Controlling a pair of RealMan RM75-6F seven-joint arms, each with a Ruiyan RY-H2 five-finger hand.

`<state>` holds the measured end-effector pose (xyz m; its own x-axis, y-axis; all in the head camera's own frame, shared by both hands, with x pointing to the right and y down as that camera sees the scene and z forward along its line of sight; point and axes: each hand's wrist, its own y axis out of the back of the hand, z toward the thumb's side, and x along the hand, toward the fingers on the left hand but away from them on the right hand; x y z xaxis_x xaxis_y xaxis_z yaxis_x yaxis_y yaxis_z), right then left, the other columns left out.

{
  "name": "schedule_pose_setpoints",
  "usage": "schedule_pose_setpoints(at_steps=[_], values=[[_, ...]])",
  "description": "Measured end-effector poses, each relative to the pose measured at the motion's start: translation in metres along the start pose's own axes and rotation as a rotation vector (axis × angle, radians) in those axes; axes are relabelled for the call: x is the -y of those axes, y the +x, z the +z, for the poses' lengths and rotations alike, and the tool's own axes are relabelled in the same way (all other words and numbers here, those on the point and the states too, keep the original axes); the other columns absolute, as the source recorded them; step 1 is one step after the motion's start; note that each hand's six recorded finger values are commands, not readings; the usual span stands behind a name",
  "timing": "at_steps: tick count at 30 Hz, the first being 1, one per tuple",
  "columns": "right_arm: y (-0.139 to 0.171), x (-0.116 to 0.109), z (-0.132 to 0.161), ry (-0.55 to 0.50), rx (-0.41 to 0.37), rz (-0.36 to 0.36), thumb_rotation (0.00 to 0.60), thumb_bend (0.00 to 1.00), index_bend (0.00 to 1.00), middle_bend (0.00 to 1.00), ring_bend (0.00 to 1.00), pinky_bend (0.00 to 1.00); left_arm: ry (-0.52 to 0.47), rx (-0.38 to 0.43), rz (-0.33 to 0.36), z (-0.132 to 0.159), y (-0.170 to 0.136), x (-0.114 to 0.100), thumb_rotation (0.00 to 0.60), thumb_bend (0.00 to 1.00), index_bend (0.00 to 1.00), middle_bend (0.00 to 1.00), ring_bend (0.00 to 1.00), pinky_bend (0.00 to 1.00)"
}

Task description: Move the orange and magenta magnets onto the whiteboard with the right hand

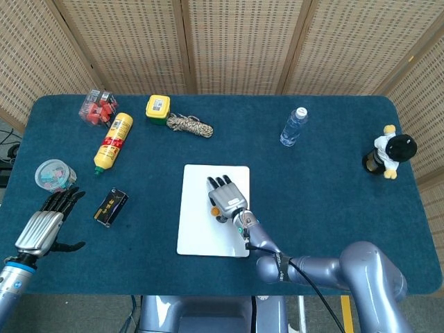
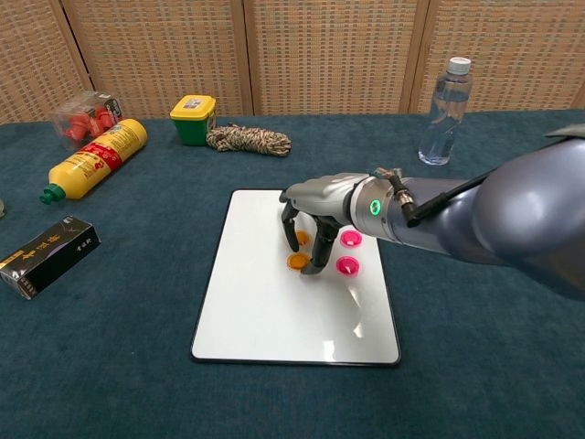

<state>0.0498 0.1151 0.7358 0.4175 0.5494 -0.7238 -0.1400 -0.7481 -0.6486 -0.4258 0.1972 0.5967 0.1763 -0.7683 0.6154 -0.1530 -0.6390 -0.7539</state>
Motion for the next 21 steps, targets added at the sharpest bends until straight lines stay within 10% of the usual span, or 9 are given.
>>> schedule_pose_setpoints(at_steps=[13, 21], values=[[0.025, -0.053, -0.02, -0.041, -0.019, -0.112, 0.6, 0.3, 0.41, 0.0, 0.0, 0.0, 0.001, 0.0, 0.002, 0.0, 0.0, 0.0, 0.6, 0.0, 0.0, 0.0, 0.0, 0.0], [0.064, -0.084, -0.089, -0.081, 0.012, -0.291, 0.6, 0.05, 0.13, 0.0, 0.0, 0.0, 0.006, 0.009, 0.019, 0.001, -0.001, -0.001, 0.6, 0.0, 0.0, 0.0, 0.0, 0.0]])
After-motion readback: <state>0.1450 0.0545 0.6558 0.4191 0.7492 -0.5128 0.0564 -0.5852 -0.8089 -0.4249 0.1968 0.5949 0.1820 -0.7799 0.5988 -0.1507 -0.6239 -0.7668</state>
